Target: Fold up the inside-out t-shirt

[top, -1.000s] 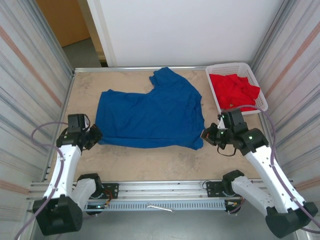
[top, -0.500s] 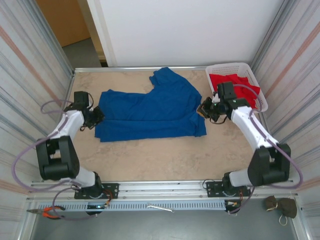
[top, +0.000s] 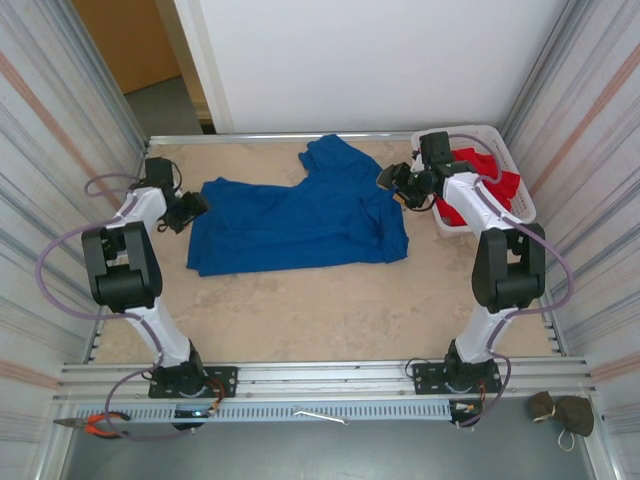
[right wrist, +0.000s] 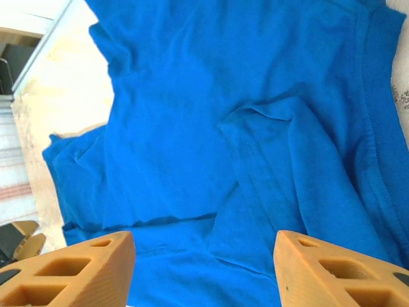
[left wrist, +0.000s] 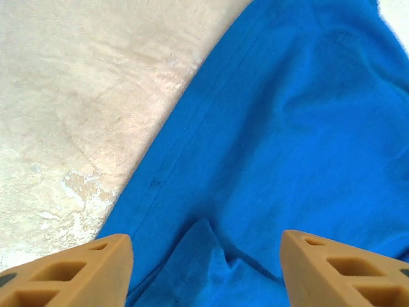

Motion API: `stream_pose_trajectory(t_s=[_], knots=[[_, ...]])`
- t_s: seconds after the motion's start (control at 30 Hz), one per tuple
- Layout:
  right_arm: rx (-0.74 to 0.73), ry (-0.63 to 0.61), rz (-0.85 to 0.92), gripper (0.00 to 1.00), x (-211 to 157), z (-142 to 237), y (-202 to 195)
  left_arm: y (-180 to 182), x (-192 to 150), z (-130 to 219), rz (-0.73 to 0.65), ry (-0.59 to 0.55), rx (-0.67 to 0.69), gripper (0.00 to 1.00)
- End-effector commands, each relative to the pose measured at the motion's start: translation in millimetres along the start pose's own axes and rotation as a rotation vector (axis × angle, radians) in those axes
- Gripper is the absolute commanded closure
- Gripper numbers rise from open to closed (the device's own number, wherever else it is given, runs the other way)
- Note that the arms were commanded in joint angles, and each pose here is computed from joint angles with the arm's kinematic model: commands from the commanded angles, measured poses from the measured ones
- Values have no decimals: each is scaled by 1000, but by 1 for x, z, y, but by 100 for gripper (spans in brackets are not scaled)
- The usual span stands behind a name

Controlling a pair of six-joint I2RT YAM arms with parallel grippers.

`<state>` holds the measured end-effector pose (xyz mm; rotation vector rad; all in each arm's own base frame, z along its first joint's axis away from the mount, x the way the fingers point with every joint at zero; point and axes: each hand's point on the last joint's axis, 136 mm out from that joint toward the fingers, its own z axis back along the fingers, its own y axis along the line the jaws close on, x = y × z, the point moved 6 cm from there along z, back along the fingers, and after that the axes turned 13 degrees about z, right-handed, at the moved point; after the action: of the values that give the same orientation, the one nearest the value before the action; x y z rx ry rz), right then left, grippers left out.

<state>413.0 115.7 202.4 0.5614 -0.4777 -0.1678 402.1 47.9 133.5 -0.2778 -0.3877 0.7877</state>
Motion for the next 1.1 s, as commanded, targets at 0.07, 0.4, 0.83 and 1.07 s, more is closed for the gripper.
stream_pose_trajectory(t_s=[0.07,0.4,0.83,1.07], knots=[[-37,36,119,48,-50,12,16,-11,-2,41,-7,-55,-90,31],[-195,164,84,58,-101,-34,-12,-7,-63,81,43,-5,-275,28],[-220,216,40,75,-96,-69,-20,-1,-88,86,66,28,-332,28],[-80,156,42,100,-76,-52,15,-3,-87,88,62,17,-339,28]])
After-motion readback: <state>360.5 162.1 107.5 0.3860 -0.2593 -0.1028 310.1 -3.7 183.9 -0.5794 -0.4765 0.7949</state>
